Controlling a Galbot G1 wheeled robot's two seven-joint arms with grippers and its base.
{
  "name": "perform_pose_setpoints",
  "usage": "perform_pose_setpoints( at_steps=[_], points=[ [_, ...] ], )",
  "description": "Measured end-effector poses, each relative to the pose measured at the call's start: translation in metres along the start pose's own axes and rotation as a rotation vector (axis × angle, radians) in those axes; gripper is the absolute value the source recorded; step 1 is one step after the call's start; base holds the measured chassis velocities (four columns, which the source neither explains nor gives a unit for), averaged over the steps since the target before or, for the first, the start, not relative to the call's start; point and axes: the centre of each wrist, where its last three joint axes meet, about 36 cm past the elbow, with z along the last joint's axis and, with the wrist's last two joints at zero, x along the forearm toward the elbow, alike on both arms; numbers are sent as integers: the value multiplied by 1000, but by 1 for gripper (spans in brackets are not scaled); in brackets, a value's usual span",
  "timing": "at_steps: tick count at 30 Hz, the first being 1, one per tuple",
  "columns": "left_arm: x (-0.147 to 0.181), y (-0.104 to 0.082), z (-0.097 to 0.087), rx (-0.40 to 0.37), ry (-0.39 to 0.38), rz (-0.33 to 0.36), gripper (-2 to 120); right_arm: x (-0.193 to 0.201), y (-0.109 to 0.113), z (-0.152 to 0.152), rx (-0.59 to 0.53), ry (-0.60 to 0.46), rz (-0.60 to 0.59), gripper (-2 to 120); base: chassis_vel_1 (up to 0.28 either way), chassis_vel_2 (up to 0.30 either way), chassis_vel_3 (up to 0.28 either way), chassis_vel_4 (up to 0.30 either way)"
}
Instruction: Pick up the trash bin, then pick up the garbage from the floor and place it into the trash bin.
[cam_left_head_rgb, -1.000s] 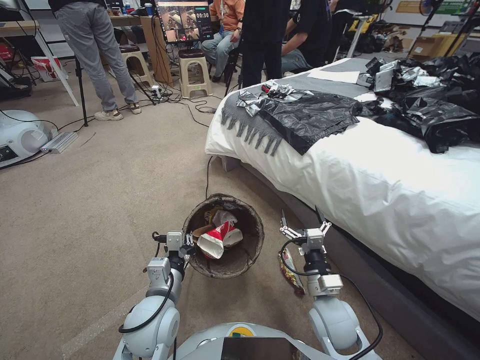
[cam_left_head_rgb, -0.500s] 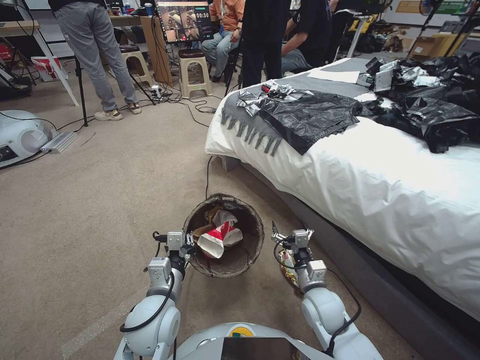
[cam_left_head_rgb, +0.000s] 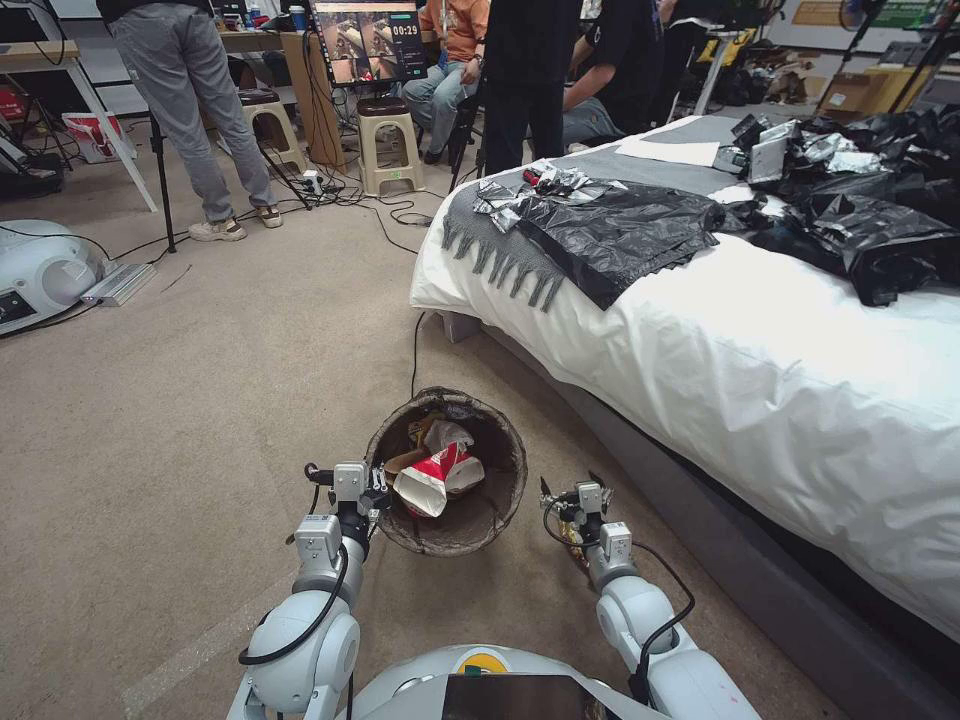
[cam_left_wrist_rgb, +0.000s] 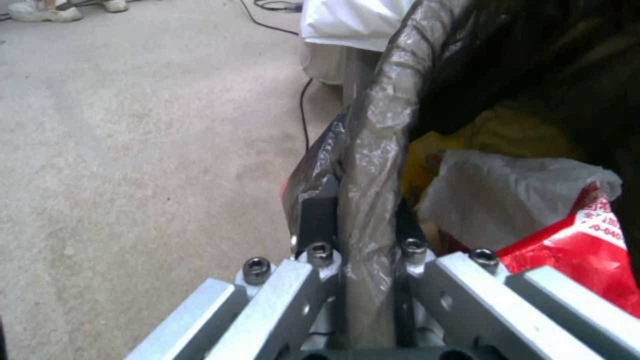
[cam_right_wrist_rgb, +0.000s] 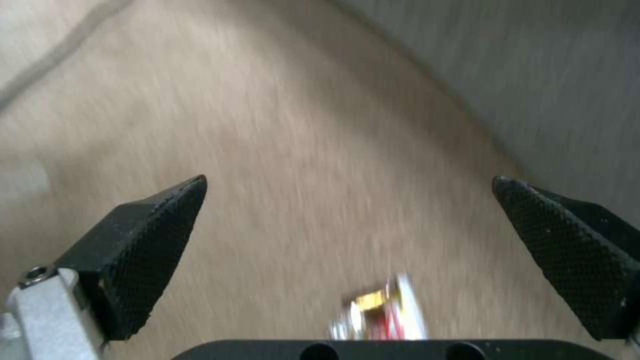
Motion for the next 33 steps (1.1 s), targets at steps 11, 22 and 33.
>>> perform_pose_setpoints(
  at_steps=[11, 22, 33],
  points=[
    [1, 0, 1, -4, 0, -1, 0, -15, -10, 31, 34, 101, 16, 100, 0, 0, 0, 0],
    [0, 0, 0, -6, -2, -2, 0, -23, -18, 41, 36, 134, 25, 100, 0, 0, 0, 0],
    [1, -1, 0, -5, -2, -5, 0, -29, -24, 52, 41, 165, 36, 100, 0, 0, 0, 0]
  ],
)
